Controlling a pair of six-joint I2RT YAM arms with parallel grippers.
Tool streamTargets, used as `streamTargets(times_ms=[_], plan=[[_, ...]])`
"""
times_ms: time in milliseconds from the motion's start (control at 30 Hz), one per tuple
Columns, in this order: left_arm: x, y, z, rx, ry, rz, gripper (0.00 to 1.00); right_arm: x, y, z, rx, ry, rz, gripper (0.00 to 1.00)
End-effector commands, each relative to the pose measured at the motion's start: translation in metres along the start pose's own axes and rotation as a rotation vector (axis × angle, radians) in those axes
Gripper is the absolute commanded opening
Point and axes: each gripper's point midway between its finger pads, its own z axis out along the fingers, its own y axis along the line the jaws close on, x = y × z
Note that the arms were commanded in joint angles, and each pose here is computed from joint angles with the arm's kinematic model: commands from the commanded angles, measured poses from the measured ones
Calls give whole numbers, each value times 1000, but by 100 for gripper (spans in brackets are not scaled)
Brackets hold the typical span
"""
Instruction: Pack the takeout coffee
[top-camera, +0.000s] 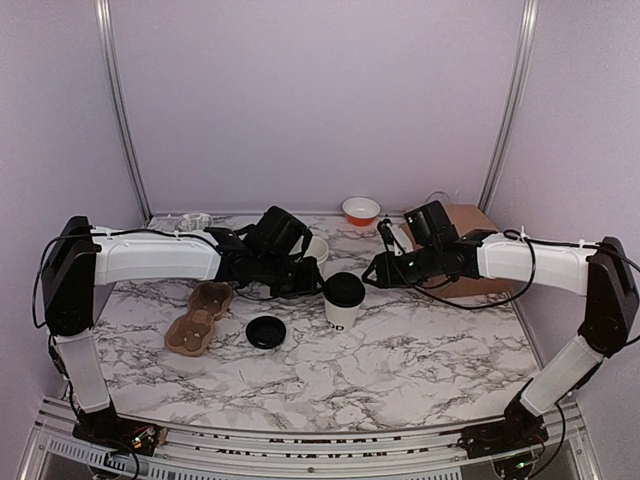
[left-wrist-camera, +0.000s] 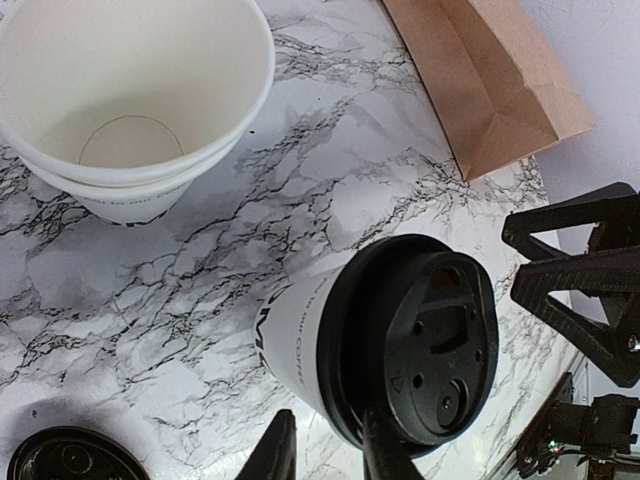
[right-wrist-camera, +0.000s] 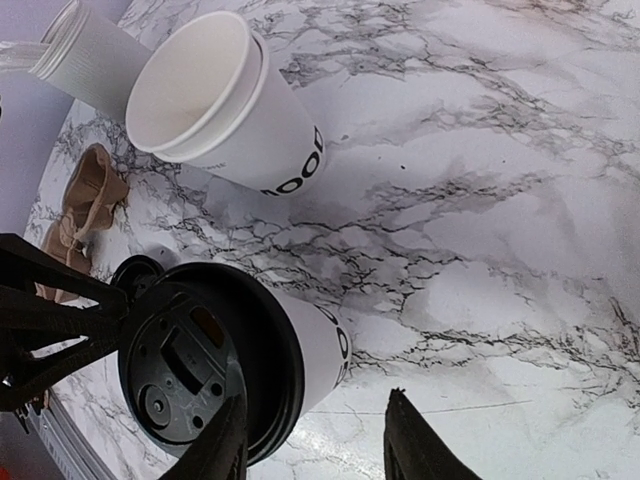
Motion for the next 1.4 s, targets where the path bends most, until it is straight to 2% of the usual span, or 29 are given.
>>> streamTargets(times_ms=[0, 800, 1133, 1367], plan=[[1, -5, -5, -4, 11, 1, 25, 0, 11, -6, -29, -11, -4, 44], [12, 12, 4, -134, 61, 70, 24, 19, 10, 3, -40, 20, 14, 43], [-2, 8, -15, -154, 10, 83, 24, 11, 6, -6, 0, -10, 13, 43], [-13, -8, -26, -110, -13, 77, 25, -1, 10, -17, 12, -46, 1, 44]])
